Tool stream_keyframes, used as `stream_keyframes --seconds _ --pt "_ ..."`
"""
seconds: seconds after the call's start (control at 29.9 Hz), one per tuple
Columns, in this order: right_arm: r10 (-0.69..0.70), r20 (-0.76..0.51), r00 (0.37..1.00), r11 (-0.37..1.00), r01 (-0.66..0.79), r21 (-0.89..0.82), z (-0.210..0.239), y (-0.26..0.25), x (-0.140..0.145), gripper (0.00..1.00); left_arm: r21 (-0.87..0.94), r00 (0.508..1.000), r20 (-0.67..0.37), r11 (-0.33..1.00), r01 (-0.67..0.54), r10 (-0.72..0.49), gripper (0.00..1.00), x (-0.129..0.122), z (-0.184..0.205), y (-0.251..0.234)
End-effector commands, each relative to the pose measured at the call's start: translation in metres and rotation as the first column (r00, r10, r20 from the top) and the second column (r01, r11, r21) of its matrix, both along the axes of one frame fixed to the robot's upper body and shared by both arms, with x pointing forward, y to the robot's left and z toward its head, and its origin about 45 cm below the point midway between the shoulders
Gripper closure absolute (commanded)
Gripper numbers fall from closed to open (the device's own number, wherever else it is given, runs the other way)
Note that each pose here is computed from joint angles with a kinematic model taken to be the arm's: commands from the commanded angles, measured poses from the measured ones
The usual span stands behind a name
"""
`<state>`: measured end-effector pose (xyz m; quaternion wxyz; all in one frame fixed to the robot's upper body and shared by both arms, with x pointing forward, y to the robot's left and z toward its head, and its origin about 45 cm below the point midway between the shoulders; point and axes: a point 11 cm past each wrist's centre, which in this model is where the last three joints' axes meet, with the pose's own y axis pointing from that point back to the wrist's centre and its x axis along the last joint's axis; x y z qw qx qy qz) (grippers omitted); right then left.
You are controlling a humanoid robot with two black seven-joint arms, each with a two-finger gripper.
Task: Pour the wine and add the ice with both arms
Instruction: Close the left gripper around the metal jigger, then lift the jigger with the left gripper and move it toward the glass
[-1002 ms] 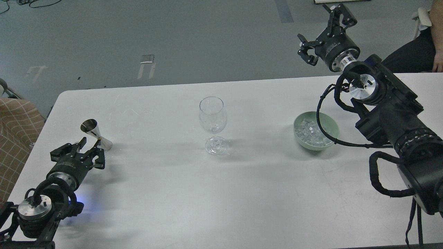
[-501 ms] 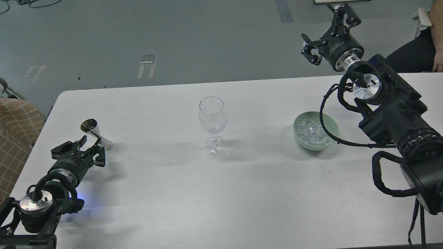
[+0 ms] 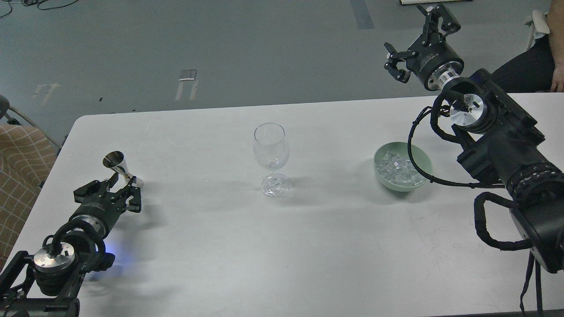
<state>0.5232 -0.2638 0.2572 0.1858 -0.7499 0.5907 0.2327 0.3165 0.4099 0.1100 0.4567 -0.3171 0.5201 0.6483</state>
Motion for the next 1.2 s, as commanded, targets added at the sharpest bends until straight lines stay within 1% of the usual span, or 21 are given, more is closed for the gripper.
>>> stream_keyframes --seconds 0.0,0.47,0.7,1.17 --pt "0.001 0.000 1.000 1.000 -0.001 0.002 0.000 0.001 0.000 0.00 -0.011 1.000 0.003 1.000 0.013 -0.013 0.58 0.004 0.002 -0.003" --pt "-0.003 -0.007 1.000 1.000 0.003 -0.001 -0.004 -0.002 -0.002 0.00 -0.006 1.000 -0.008 1.000 -0.027 0.027 0.58 0.016 -0.001 0.010" --pt "-0.008 -0.006 1.000 1.000 0.008 -0.005 -0.003 -0.005 -0.001 0.00 -0.022 1.000 0.000 0.999 -0.030 0.030 0.58 0.019 -0.002 0.006" --pt "-0.021 -0.007 1.000 1.000 0.021 -0.009 -0.004 -0.014 -0.002 0.00 -0.040 0.999 0.020 0.999 -0.035 0.036 0.58 0.033 0.004 0.000"
